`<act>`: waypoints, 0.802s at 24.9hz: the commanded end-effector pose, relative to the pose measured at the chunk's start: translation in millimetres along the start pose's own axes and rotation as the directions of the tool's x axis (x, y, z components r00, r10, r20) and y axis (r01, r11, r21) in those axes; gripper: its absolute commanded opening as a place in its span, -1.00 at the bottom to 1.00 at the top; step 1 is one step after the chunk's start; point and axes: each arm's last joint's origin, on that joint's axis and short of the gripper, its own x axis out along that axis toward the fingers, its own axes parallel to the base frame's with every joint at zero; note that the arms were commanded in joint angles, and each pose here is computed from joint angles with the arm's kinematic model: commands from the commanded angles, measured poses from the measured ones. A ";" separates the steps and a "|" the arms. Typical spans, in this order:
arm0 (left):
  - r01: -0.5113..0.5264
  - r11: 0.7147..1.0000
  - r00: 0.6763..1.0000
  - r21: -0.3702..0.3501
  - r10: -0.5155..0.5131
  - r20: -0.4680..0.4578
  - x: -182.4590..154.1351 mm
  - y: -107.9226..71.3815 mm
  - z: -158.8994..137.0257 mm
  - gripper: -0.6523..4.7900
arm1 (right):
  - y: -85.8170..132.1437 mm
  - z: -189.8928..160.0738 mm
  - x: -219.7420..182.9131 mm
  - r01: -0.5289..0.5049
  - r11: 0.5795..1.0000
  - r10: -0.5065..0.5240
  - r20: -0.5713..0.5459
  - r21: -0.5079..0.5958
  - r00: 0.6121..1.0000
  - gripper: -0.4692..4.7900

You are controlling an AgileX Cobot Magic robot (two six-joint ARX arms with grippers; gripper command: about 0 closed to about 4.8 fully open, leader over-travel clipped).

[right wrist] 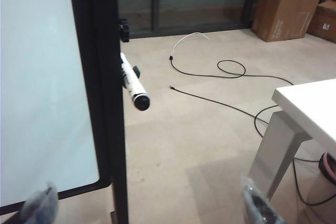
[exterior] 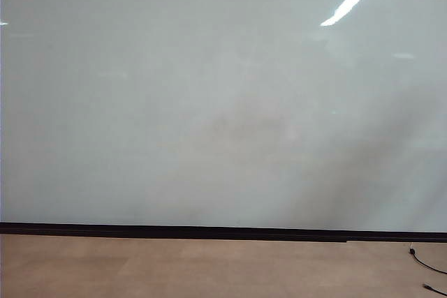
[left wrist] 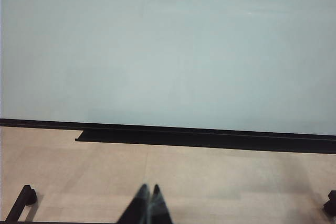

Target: Pick up the pen on the shelf to the right of the whiteboard and write the letter A.

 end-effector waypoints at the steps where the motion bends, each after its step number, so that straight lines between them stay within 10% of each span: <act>1: 0.000 1.000 1.000 0.005 0.000 0.009 -0.2 0.0 1.4 -0.78 | -4.3 7.7 5.4 -0.017 1.000 0.019 0.099 -0.021 0.995 0.98; 20: 0.000 1.000 1.000 0.005 -0.001 0.010 -0.2 0.0 1.5 -0.78 | -22.9 -15.5 48.7 -0.150 0.987 0.160 0.240 -0.058 0.958 0.93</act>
